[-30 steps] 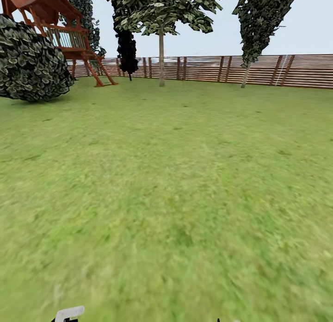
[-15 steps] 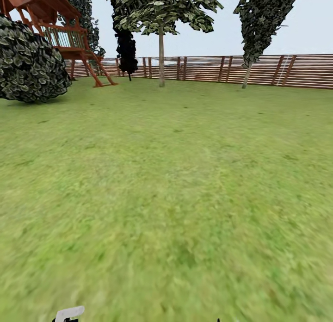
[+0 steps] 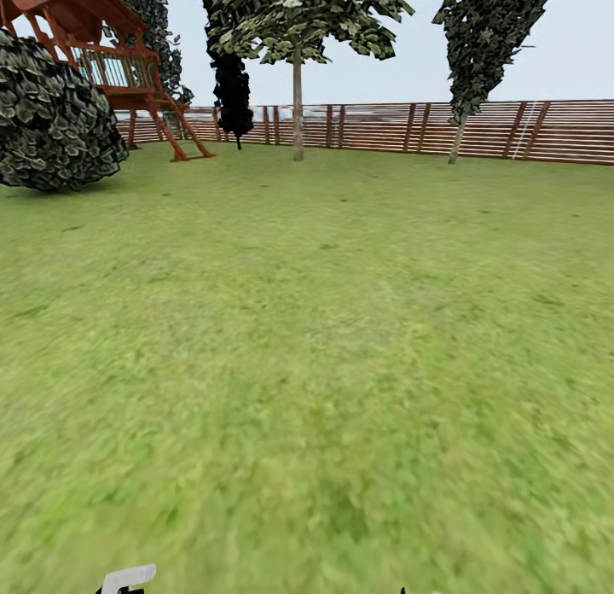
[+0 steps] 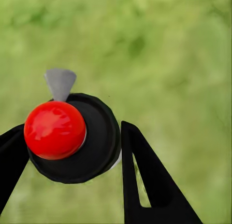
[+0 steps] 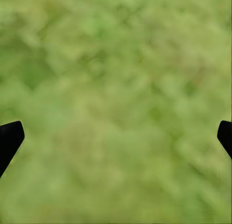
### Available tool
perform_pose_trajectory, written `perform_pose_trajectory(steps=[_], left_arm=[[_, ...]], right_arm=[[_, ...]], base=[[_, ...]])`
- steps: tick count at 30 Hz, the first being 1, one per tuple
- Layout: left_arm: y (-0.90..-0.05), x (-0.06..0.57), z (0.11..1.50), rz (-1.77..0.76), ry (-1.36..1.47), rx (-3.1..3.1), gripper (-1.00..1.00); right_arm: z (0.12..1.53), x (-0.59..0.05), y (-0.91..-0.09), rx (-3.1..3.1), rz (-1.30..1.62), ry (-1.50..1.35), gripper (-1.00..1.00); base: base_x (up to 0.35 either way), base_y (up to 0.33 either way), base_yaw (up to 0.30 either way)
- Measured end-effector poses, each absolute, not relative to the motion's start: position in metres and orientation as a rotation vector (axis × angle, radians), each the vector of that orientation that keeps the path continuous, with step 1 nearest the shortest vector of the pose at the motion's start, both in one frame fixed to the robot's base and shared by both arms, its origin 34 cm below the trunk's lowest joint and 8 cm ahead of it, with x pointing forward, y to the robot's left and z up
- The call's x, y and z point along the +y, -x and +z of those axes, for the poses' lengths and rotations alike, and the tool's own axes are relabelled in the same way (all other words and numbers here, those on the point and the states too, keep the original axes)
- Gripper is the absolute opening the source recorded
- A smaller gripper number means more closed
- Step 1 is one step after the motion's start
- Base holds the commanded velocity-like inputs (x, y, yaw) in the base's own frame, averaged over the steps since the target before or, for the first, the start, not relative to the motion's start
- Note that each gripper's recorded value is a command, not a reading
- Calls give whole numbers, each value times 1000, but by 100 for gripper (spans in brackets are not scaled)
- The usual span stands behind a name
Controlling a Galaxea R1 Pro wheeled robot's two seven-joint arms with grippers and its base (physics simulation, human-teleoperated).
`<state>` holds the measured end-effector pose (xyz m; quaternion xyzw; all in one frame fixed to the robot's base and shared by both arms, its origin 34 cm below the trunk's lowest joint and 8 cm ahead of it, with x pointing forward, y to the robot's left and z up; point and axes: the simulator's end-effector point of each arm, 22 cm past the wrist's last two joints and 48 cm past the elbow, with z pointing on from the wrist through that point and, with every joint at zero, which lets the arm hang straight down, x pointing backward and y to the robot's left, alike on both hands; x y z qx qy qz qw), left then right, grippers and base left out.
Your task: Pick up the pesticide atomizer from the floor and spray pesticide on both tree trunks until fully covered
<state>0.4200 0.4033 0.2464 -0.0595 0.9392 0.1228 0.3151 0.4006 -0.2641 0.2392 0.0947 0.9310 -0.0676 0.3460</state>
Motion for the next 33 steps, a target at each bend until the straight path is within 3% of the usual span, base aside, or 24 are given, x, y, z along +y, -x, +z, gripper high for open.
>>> perform_pose_trajectory(steps=[33], left_arm=[[-420,402,246,321,157,2473,-100]], right_arm=[[239,-264,-401,2416,-176,-246,100]], base=[[339,0,0]])
